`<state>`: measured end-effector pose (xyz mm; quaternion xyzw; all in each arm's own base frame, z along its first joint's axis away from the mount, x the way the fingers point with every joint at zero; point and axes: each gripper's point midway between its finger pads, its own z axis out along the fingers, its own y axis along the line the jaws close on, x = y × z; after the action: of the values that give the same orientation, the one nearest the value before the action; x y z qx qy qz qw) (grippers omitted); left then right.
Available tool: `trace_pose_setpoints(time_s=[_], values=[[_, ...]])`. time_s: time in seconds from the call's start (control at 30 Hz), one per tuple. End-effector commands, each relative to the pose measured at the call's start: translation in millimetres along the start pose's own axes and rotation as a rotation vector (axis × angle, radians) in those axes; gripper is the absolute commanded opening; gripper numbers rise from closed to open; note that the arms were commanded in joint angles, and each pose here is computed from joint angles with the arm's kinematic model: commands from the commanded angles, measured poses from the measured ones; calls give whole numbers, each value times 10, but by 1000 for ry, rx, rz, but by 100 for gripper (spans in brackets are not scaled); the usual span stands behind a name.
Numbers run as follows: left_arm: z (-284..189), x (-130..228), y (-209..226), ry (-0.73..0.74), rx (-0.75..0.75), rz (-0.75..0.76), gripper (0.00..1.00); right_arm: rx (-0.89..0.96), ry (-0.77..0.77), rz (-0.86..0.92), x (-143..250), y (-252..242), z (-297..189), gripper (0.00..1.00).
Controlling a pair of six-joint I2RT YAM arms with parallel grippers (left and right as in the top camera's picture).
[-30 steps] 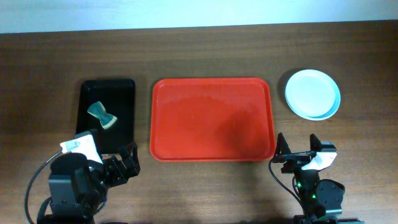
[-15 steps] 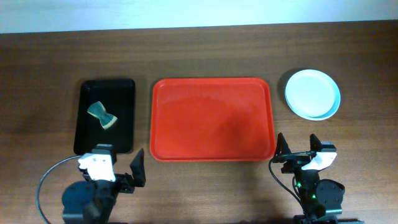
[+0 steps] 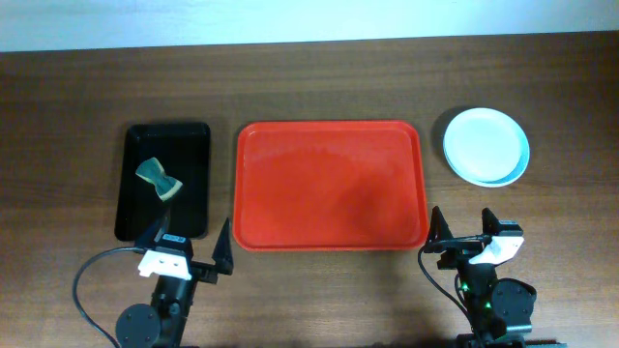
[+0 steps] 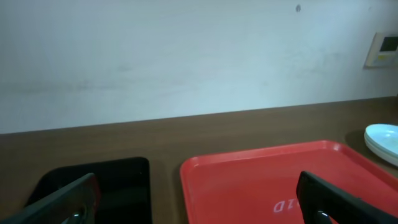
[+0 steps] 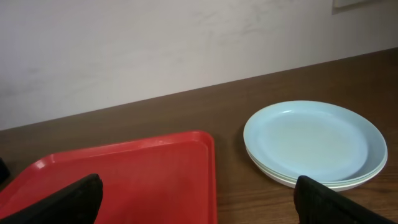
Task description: Clean dirty plates on tray and stack at the side
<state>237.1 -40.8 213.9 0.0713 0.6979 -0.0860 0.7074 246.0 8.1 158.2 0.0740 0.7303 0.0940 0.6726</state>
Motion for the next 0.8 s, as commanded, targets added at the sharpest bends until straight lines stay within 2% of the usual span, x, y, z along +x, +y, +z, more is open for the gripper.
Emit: trace_pose_setpoints(time_s=[0.0,0.33,0.63,0.77], values=[[-8,102,-34,-10,20,28,99,7,-2,-2,20,-13,1,99],[-2,170,38,-4,-5,63,99,7,-2,-2,20,-13,1,99],[35,207,75,-55,-18,86,99,7,-2,-2,20,-13,1,98],[32,275,194,-25,-85,79,99,7,-2,-2,20,-13,1,99]])
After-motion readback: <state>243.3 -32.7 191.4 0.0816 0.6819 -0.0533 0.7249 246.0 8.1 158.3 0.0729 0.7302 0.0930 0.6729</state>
